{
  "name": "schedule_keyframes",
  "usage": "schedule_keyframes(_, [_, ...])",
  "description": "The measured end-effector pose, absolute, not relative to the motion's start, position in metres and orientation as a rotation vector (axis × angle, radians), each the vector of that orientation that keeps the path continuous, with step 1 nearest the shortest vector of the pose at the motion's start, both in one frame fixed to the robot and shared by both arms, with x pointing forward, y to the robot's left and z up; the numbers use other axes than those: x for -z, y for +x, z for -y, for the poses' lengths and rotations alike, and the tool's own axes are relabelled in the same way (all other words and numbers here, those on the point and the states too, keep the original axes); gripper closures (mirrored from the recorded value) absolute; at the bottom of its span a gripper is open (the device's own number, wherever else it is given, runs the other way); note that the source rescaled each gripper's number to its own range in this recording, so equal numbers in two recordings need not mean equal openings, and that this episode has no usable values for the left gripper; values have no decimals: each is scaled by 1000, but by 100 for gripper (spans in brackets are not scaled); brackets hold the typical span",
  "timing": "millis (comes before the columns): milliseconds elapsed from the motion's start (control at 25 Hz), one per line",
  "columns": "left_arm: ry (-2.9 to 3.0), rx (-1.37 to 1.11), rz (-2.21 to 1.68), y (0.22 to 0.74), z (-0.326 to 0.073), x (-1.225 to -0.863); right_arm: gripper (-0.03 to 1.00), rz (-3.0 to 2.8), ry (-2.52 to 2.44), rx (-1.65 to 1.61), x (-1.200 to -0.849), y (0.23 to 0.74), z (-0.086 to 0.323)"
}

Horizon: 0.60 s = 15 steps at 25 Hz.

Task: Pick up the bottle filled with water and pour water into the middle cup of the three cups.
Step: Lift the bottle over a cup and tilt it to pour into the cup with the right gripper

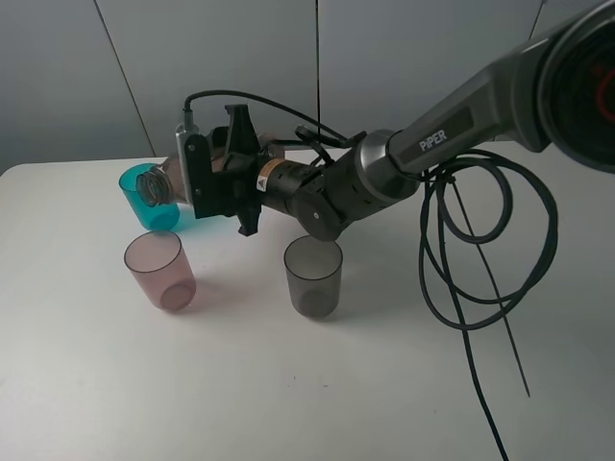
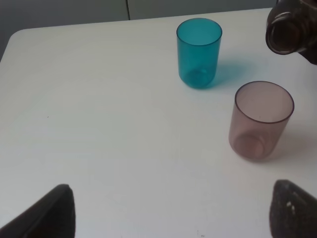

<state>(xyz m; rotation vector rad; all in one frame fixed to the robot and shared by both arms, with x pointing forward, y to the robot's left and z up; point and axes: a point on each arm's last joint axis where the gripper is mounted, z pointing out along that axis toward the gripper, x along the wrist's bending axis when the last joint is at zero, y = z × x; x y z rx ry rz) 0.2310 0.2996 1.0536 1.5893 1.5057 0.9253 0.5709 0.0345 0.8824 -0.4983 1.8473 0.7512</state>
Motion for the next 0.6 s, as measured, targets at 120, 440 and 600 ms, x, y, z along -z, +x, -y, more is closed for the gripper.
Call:
schedule_keyframes(120, [1589, -925, -1506, 231, -300, -1054, 96, -1825, -509, -738, -884, 572, -34])
schedule_keyframes(440, [1589, -925, -1506, 231, -300, -1054, 96, -1800, -497, -754, -886, 568, -39])
schedule_keyframes(600, [1589, -925, -1506, 231, -300, -1054, 96, -1797, -504, -761, -886, 564, -43])
